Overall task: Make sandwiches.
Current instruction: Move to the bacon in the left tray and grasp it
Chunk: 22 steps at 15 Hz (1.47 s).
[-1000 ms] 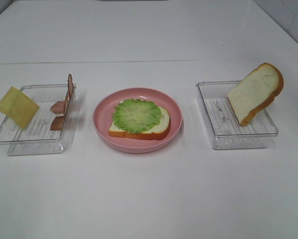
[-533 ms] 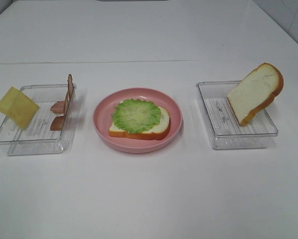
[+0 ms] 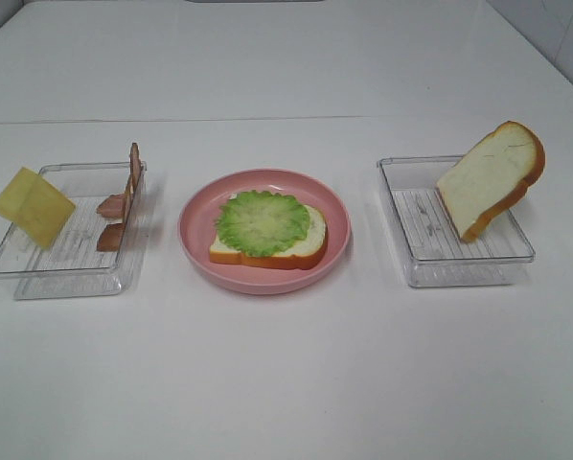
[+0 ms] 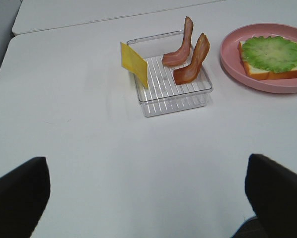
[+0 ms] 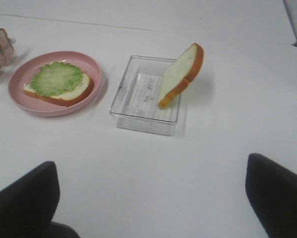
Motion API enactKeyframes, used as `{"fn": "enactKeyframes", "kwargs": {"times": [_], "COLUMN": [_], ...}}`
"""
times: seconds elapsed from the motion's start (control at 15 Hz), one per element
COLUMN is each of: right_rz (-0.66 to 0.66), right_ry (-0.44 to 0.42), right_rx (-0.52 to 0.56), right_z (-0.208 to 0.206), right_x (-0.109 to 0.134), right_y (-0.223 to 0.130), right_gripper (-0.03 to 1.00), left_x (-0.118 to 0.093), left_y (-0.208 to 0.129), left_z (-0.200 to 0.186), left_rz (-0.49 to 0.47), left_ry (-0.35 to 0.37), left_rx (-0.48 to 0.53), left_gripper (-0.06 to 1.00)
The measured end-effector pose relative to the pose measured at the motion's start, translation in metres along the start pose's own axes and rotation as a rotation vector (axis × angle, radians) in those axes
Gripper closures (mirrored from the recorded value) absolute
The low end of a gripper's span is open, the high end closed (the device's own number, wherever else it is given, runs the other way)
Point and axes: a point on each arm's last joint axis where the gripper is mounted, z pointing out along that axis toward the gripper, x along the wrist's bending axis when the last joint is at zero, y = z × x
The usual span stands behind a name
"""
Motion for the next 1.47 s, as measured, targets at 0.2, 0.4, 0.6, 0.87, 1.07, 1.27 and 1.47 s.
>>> {"fn": "enactKeyframes", "kwargs": {"times": [0.2, 0.4, 0.6, 0.87, 1.07, 1.27, 1.47], "right_rz": [-0.074, -0.098, -0.088, -0.081, 0.009, 0.056, 0.074], "right_ry": [0.13, 0.198, 0.24, 0.195, 0.034, -0.046, -0.069], "right_rx": [-0.068, -0.097, -0.034, 0.013, 0.055, 0.068, 0.067], "right_z": [0.024, 0.023, 0.023, 0.023, 0.026, 0.028, 0.029], "right_x": [0.013, 0.019, 0.022, 0.023, 0.024, 0.024, 0.024], "right_y": [-0.032, -0.035, -0.041, -0.045, -0.048, -0.049, -0.049], "right_gripper": [-0.02, -0.02, -0.02, -0.02, -0.02, -0.02, -0.02], "left_x": [0.0, 0.0, 0.0, 0.0, 0.0, 0.0, 0.0], "left_y": [0.0, 0.0, 0.0, 0.0, 0.0, 0.0, 0.0], "left_z": [0.0, 0.0, 0.0, 0.0, 0.0, 0.0, 0.0], "left_rz": [0.0, 0.0, 0.0, 0.0, 0.0, 0.0, 0.0], "left_ry": [0.0, 0.0, 0.0, 0.0, 0.0, 0.0, 0.0], "left_rx": [0.0, 0.0, 0.0, 0.0, 0.0, 0.0, 0.0], "left_gripper": [-0.05, -0.05, -0.05, -0.05, -0.05, -0.05, -0.05]}}
